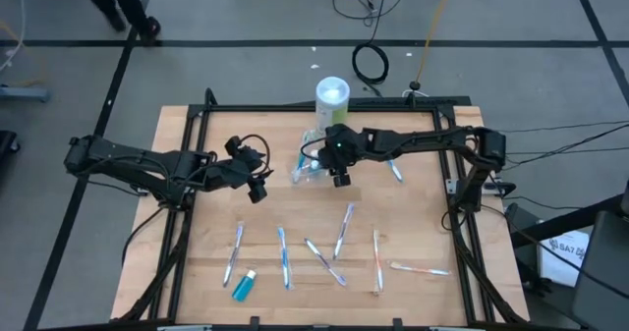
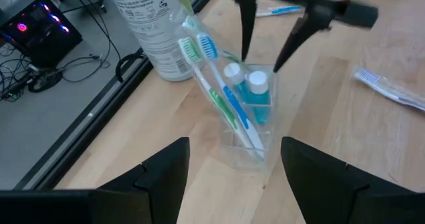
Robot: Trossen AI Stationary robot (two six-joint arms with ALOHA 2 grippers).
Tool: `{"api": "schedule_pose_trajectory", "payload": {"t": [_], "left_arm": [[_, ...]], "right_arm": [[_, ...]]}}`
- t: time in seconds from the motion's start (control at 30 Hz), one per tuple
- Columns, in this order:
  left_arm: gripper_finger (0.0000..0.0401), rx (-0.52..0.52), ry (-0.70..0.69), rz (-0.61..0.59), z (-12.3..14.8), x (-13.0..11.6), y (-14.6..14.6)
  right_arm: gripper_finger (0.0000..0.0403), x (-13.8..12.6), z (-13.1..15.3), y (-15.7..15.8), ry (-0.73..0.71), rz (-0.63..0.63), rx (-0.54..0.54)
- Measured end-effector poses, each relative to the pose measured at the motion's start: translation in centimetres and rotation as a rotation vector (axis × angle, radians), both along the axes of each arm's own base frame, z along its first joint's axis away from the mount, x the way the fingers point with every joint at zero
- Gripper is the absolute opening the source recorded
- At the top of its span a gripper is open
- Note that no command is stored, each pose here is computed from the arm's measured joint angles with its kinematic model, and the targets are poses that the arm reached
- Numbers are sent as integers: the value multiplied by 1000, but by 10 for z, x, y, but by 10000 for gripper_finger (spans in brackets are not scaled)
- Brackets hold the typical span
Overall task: Pick & Place toothbrushing station
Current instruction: Put the top blue toothbrush into the transparent organizer
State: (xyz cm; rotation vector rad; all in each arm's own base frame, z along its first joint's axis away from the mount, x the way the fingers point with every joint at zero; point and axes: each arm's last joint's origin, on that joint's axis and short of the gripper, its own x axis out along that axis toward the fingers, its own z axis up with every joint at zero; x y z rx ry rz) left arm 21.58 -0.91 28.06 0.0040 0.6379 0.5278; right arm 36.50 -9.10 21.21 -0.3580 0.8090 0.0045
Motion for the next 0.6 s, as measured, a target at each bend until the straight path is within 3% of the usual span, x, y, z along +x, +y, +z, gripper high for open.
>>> {"api": "schedule_pose_trajectory", "payload": {"t": [0.37, 0.5, 0.6], "left_arm": [[244, -10, -3, -1, 0, 0, -1], [244, -25, -1, -25, 0, 0, -3], [244, -49, -9, -33, -1, 0, -6]], "right_arm": [[192, -41, 58, 18, -36, -145, 170], [196, -62, 64, 13, 20, -359, 204], [198, -76, 50, 7, 65, -536, 187]]}}
